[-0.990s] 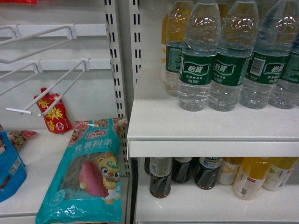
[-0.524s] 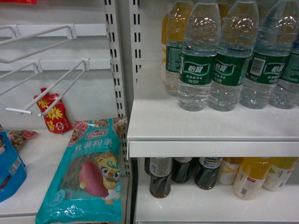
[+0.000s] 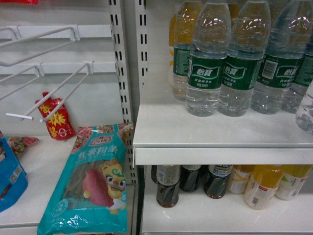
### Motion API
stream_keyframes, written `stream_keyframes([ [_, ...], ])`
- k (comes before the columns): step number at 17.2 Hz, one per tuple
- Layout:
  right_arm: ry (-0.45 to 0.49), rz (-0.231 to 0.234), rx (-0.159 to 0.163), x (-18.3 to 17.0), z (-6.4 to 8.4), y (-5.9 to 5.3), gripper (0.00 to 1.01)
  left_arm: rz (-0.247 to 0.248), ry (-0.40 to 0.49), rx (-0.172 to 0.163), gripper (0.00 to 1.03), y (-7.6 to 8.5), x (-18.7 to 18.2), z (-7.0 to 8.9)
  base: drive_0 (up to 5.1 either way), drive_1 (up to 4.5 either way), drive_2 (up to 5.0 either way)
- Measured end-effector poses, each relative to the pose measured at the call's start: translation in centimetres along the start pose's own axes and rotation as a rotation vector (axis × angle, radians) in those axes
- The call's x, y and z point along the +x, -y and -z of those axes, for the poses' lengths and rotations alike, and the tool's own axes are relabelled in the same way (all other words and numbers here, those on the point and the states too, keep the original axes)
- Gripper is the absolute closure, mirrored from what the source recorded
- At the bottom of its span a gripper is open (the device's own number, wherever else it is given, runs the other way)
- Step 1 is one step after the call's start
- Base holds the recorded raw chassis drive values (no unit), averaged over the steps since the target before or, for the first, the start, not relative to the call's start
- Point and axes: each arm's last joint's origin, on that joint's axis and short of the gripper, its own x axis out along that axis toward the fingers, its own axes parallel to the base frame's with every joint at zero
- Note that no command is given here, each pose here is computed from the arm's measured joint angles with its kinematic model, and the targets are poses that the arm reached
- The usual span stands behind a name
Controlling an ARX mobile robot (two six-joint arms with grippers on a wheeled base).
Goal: Move water from second to third shelf
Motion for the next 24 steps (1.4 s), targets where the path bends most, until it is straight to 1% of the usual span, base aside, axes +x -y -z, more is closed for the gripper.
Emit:
stream_keyframes([
  [4,-0.015,0.004,-0.001,1.5,-0.2,-0.1,0.62,0.0,0.0,0.0,0.05,0.0,0.0,0.0,0.0,0.0,0.0],
  [8,-0.03,0.018,0.011,3.0,-0.1,-0.2,0.62,0.0,0.0,0.0,0.05,0.0,0.0,0.0,0.0,0.0,0.0],
  [10,-0.044,0.032,0.023,3.7,0.2,-0.3,0.62,0.0,0.0,0.0,0.05,0.0,0.0,0.0,0.0,0.0,0.0],
  [14,-0.075,0.05,0.035,4.8,1.2,-0.3,0.62,0.0,0.0,0.0,0.05,0.0,0.0,0.0,0.0,0.0,0.0],
  [20,-0.072,0.054,0.041,5.1,1.2,-0.5,0.62,0.0,0.0,0.0,0.05,0.0,0.0,0.0,0.0,0.0,0.0],
  [24,-0.093,0.066,0.041,5.5,1.5,-0.4,0.62,0.0,0.0,0.0,0.05,0.0,0.0,0.0,0.0,0.0,0.0],
])
